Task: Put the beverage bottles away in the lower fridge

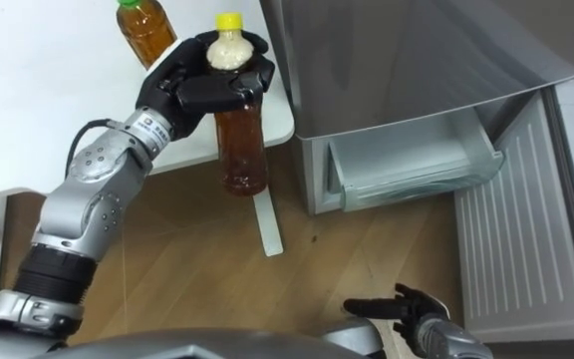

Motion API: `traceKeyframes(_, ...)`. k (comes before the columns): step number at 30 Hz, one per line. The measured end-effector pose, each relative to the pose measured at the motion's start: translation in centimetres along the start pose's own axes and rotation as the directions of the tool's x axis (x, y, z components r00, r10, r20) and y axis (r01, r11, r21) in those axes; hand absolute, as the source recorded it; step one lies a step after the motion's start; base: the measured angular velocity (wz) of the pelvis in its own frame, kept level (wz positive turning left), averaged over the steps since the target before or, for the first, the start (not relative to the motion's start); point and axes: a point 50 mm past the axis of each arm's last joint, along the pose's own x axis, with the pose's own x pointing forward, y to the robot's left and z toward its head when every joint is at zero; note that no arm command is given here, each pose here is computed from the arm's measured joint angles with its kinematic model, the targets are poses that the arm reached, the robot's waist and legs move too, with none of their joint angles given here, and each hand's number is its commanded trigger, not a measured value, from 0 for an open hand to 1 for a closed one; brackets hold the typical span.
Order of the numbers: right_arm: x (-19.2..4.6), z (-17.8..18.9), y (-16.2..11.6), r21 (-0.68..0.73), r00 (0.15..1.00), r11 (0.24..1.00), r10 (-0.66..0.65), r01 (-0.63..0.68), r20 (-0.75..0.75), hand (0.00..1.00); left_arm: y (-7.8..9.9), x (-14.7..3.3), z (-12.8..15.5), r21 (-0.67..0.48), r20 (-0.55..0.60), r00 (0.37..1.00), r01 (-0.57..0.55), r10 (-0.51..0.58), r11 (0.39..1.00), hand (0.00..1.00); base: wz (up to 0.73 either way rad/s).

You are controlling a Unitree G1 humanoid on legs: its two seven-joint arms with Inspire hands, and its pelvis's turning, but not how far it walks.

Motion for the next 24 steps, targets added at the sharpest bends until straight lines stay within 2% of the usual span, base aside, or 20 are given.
traceKeyframes(11, 0.0, 0.2, 0.2, -0.019, 1.0, 1.0, 0.013, -0.013, 0.006, 0.0, -0.2, 0.3, 0.8, 0.01, 0.027, 1.0, 0.002, -0.003, 1.0, 1.0, 0.0)
traceKeyframes(16, 0.1, 0.3, 0.3, -0.052, 1.0, 0.998, 0.019, -0.019, 0.001, 0.0, -0.9, -0.1, 2.8, 0.09, 0.107, 0.994, 0.011, -0.021, 0.996, 1.0, 0.01)
traceKeyframes(24, 0.1, 0.3, 0.4, -0.103, 1.0, 0.995, 0.01, -0.012, -0.017, 0.0, -1.9, -0.9, 4.2, 0.101, 0.18, 0.982, 0.034, -0.052, 0.994, 1.0, 0.02)
